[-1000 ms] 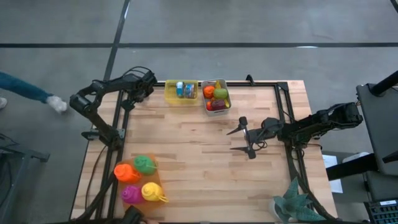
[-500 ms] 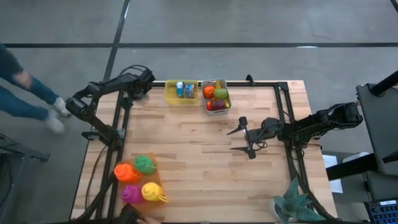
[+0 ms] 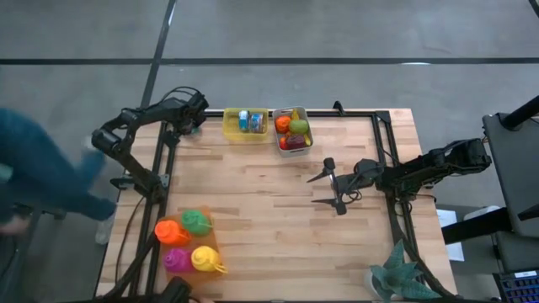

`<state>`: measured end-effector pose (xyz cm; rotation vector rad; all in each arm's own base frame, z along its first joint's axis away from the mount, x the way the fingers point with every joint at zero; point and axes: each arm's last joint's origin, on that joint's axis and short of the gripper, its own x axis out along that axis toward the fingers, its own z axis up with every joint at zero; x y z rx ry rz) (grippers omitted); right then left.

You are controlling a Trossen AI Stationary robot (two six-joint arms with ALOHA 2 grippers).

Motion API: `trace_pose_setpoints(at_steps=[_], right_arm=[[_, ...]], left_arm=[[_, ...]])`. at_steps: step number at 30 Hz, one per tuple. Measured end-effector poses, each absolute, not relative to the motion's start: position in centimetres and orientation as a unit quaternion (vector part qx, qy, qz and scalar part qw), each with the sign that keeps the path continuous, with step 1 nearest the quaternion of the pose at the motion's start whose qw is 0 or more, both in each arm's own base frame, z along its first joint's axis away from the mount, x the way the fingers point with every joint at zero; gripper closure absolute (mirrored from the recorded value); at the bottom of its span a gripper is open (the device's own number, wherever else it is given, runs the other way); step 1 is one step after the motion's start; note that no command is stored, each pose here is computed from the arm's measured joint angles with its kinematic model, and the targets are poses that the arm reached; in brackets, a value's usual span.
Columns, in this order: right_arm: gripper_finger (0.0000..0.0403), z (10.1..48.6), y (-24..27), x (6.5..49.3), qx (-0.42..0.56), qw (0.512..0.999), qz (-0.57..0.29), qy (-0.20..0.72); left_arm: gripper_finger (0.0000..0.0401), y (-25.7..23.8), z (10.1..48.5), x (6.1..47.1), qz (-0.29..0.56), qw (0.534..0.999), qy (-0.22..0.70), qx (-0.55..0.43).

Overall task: Pick & Place Food Item
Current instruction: Put the blue tuna can into the yellow bin

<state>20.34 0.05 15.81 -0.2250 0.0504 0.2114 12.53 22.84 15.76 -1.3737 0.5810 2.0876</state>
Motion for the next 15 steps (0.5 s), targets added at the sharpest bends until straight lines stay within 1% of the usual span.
trace_pose_setpoints(at_steps=[8, 15], right_arm=[[0.0097, 15.8, 0.0, 20.3, -0.112, 0.988, 0.105, 0.025], [0.0097, 15.8, 0.0, 20.3, -0.112, 0.988, 0.105, 0.025]], left_arm=[[0.0055, 20.9, 15.7, 14.7, 0.747, 0.308, 0.274, -0.521], [0.0055, 16.1, 15.8, 18.1, 0.717, 0.337, 0.365, -0.489]])
